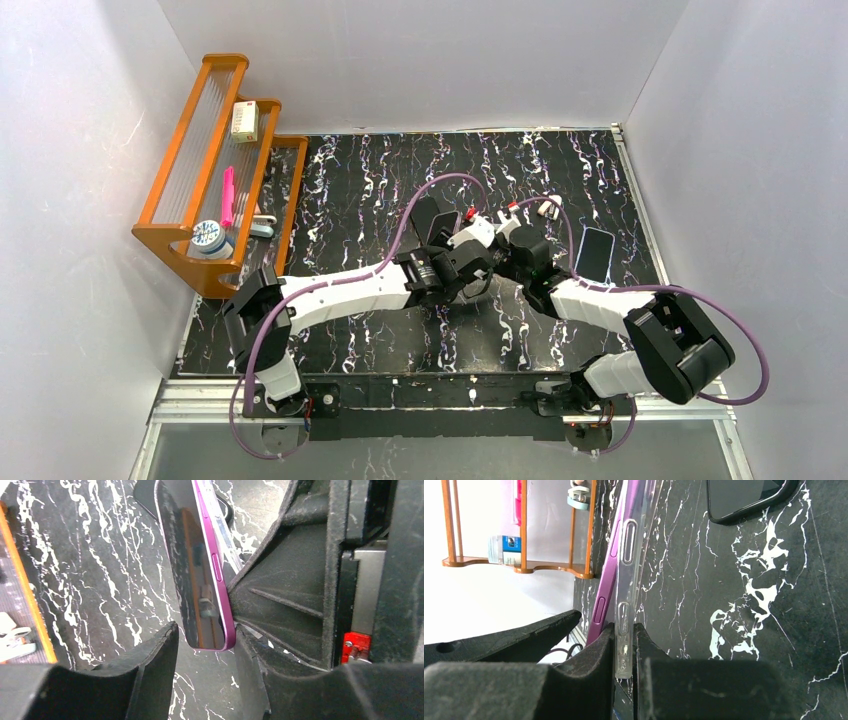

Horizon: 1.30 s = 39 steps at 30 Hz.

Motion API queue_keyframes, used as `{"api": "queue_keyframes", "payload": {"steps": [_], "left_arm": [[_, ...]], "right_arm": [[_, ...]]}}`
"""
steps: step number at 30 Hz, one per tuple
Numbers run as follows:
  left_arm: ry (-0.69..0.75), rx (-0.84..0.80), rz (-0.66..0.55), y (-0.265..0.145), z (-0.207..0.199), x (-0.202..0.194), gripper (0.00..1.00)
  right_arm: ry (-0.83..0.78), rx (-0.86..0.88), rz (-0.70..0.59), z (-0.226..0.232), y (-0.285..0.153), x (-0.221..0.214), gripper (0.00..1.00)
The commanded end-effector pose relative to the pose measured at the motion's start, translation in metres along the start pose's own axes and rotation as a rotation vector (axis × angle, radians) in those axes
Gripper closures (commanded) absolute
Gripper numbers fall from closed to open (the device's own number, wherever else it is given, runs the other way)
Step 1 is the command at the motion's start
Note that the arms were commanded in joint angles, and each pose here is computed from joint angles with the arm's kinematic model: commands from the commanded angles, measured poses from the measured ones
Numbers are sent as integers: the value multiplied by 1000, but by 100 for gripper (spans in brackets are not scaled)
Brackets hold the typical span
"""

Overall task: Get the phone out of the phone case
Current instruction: Remove the phone case from the phone.

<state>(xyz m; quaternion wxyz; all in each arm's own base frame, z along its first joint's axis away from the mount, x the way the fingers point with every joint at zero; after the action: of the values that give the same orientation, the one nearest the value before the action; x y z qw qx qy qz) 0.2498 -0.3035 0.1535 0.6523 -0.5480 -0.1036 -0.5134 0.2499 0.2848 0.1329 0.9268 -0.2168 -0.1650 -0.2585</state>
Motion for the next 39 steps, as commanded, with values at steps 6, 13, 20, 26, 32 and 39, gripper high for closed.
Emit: {"api": "queue_keyframes", "payload": {"steps": [6, 13, 20, 26, 32, 39], "left_arm": [[5, 183, -69, 0, 31, 18, 64], [42, 214, -55, 15, 23, 10, 68], [67, 256, -61, 24, 22, 6, 76], [89, 261, -58, 26, 15, -2, 94], [107, 253, -81, 18, 5, -4, 100], [174, 202, -129, -6, -31, -16, 100]], "right_arm": [[-6, 148, -25, 39, 3, 11, 99], [18, 169, -19, 44, 4, 9, 99], [30, 189, -34, 48, 3, 9, 99], [50, 179, -63, 47, 2, 12, 99], [105, 132, -122, 35, -1, 17, 99], [165, 5, -230, 6, -9, 26, 99]]}}
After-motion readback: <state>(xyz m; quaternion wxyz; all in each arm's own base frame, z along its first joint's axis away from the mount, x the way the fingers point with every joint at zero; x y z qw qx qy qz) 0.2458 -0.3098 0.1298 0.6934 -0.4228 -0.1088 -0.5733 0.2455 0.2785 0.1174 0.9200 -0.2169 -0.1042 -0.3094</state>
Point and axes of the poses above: each gripper's point midway between its finger pads, its own y axis out along the fingers, its own z axis along the line the jaws close on, x = y × z, the point moved 1 cm from there along -y, back along the fingers, and after that the axes turned 3 degrees about -y, right-handed, at the moved point
